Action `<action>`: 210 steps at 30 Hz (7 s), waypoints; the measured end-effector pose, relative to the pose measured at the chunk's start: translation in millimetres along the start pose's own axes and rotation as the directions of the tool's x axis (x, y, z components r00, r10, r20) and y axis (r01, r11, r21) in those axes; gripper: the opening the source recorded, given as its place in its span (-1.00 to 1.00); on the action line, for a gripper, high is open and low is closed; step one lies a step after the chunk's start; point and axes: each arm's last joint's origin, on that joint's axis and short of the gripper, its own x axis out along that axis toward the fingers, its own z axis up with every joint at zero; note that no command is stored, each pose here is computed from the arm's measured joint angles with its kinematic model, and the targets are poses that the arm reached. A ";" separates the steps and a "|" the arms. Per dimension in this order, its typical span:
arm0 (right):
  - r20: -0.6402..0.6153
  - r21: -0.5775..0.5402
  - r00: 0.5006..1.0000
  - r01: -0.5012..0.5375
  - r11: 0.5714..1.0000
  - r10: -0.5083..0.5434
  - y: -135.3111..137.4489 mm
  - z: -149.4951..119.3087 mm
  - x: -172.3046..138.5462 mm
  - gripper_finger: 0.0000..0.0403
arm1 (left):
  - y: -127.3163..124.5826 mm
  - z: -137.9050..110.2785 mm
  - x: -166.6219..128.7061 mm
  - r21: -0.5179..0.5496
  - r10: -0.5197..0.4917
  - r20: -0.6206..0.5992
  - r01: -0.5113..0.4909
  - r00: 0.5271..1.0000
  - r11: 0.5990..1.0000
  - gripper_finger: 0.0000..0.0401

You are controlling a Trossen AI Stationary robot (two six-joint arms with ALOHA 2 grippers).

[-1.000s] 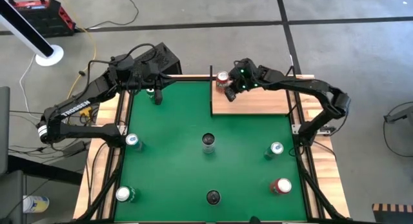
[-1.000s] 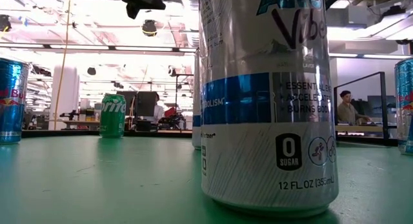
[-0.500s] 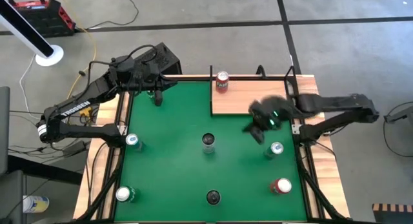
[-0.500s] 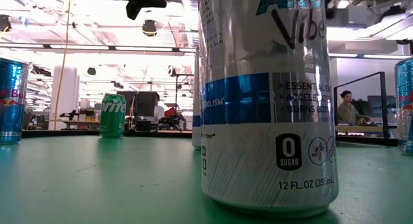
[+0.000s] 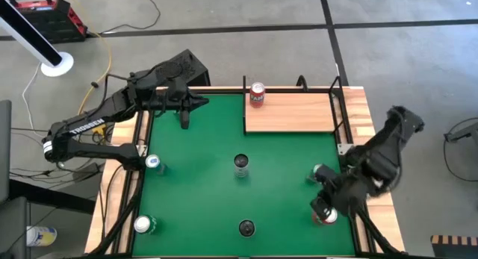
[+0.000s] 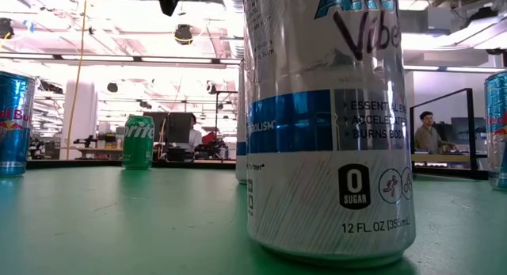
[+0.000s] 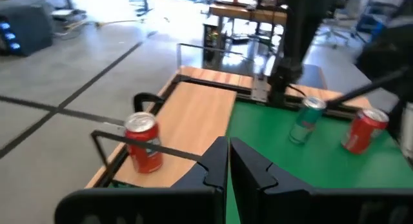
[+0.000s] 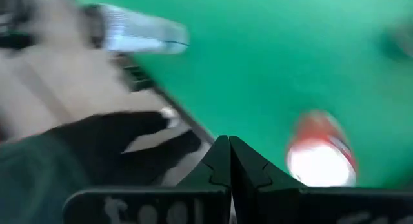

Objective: Place canned beverage on shelf
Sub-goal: Put the orange soda can on the shelf aligned with the other orange soda can

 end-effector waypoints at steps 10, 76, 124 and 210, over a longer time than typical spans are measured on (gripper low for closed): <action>-0.058 0.150 0.940 0.341 0.928 -0.336 10.7 -35.0 21.4 -0.71 | -20.5 -0.7 -2.4 -0.001 -0.299 -0.015 0.299 0.954 0.954 -1.00; -0.066 -0.071 0.944 0.319 0.945 -0.324 -47.0 -49.4 95.1 0.99 | -43.1 3.7 -22.5 -0.089 -0.093 0.018 0.094 0.996 0.992 -1.00; 0.026 0.065 0.983 0.178 0.982 -0.179 23.2 40.4 68.8 0.59 | -47.2 0.8 -22.9 0.060 -0.240 -0.015 0.241 0.971 0.969 -1.00; 0.488 0.091 0.816 0.304 0.948 -0.308 -166.9 231.8 8.8 0.04 | -38.1 3.4 -21.0 0.026 0.063 0.021 -0.064 0.998 0.998 -1.00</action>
